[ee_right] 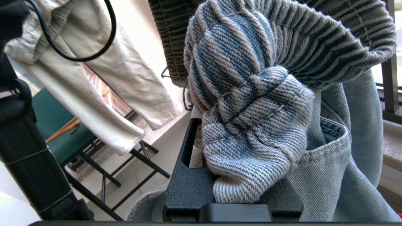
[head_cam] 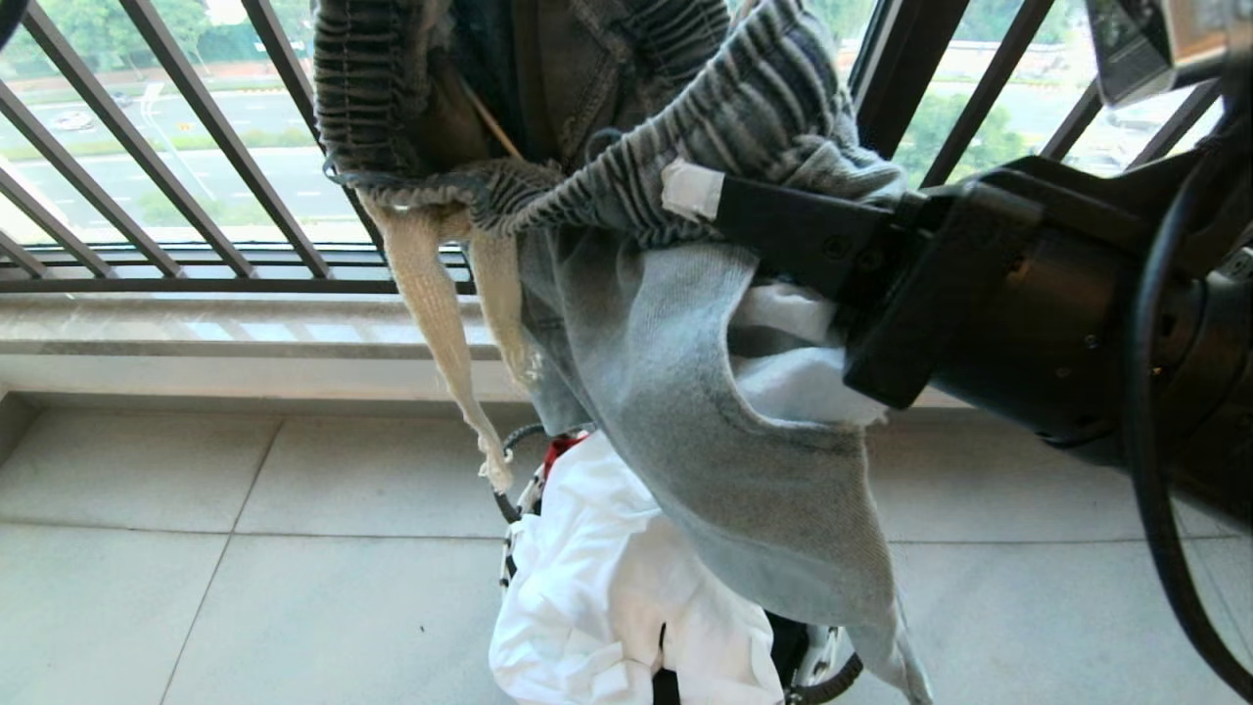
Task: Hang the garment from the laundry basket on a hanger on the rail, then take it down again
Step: Hang the clothes on the clothes rack
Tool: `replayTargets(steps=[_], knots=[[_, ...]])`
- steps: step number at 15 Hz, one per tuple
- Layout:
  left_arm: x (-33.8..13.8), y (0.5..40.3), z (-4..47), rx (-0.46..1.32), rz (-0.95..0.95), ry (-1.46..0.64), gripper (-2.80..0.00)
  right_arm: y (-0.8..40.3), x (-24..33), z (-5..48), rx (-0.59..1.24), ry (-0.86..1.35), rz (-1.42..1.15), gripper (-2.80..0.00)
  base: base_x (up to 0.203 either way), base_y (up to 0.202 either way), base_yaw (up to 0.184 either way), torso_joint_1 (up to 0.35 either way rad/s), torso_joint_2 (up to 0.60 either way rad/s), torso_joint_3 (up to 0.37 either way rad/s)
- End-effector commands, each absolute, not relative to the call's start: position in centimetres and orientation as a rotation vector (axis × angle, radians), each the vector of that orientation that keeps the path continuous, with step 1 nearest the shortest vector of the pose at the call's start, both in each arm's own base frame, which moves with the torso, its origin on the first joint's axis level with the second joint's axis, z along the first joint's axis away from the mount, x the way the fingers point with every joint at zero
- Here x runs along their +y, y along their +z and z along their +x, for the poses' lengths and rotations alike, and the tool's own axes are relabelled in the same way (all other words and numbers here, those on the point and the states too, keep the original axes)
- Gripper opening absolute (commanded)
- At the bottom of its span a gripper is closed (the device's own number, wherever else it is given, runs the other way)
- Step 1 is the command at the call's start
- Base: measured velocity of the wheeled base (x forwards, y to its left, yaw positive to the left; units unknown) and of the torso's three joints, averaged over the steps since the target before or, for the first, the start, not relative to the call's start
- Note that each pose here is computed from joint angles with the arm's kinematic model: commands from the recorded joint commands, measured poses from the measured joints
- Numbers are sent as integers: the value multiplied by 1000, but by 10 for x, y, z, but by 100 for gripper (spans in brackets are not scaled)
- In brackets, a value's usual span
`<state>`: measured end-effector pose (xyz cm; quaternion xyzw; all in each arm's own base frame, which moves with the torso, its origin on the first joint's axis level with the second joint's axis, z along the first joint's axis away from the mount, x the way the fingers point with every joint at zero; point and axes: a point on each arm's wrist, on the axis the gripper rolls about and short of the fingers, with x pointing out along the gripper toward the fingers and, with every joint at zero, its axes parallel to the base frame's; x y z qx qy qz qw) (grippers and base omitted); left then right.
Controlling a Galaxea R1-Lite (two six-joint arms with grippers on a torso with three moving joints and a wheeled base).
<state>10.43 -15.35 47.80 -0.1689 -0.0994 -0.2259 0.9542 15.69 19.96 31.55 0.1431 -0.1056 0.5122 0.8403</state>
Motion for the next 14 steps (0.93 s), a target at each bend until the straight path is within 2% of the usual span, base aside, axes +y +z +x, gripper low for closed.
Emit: replayTargets(steps=[1,6,14], knots=[[-138,486,95,-245,-370,-454,-280,328,187,147,-277,1087,325,-280,0,0,0,0,0,0],[-120,497,85,-320,-364,-443,-280,333,188,137,-290,1124,341,-280,0,0,0,0,0,0],[-150,485,101,-272,-314,-451,-280,319,204,147,-236,1128,318,-280,0,0,0,0,0,0]])
